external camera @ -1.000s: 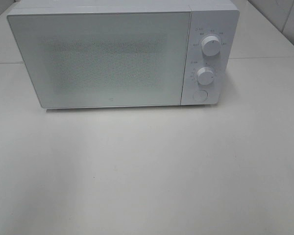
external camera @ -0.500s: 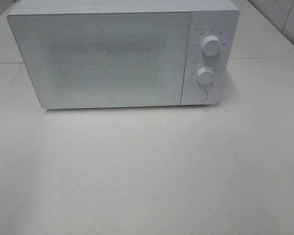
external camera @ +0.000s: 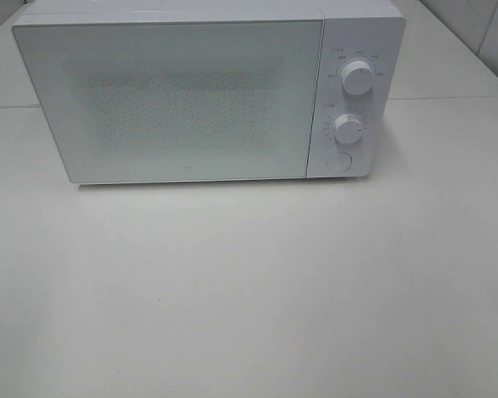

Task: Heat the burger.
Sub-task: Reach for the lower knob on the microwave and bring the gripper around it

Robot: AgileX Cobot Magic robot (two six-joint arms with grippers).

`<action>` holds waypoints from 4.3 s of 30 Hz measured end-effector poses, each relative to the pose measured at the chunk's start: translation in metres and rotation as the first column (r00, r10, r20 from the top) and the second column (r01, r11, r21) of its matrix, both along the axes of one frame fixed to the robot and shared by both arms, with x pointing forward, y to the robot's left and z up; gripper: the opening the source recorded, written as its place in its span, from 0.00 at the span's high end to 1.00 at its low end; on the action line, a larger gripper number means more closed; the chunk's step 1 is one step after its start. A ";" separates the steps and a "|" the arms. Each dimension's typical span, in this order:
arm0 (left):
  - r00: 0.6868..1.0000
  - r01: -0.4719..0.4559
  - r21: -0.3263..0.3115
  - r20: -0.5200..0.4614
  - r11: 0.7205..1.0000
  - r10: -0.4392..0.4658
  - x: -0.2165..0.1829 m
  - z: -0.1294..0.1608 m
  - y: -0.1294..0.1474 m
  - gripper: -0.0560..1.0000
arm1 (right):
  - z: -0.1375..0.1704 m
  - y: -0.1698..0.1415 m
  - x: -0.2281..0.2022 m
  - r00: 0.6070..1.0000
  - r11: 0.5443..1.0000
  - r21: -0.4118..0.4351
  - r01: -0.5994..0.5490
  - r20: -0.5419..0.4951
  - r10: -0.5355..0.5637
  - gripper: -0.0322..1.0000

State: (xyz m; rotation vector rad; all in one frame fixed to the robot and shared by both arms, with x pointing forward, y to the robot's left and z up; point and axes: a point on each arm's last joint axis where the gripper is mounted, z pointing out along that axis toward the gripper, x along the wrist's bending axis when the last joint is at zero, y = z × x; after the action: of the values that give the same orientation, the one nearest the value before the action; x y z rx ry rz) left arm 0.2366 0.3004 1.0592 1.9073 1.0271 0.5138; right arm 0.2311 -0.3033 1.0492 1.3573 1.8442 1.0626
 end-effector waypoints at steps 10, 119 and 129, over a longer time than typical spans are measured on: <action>0.992 0.066 0.000 0.112 0.998 -0.065 -0.005 -0.005 0.000 0.95 | 0.000 0.000 0.000 1.000 1.000 0.000 0.000 0.000 0.000 0.26; 0.990 0.063 0.017 0.122 0.998 -0.064 -0.004 -0.005 0.001 0.95 | -0.146 0.101 0.300 0.985 0.994 0.111 -0.013 0.174 -0.006 0.32; 0.990 0.063 0.017 0.122 0.998 -0.064 -0.004 -0.005 0.001 0.95 | -0.139 0.104 0.322 0.987 0.991 0.127 0.037 0.152 -0.057 0.32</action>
State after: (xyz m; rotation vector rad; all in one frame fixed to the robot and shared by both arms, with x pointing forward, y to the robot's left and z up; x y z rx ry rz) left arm 0.2324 0.3014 1.0540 1.8886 0.8826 0.5945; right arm 0.5535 -0.1993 0.9107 1.3407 1.6494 1.2392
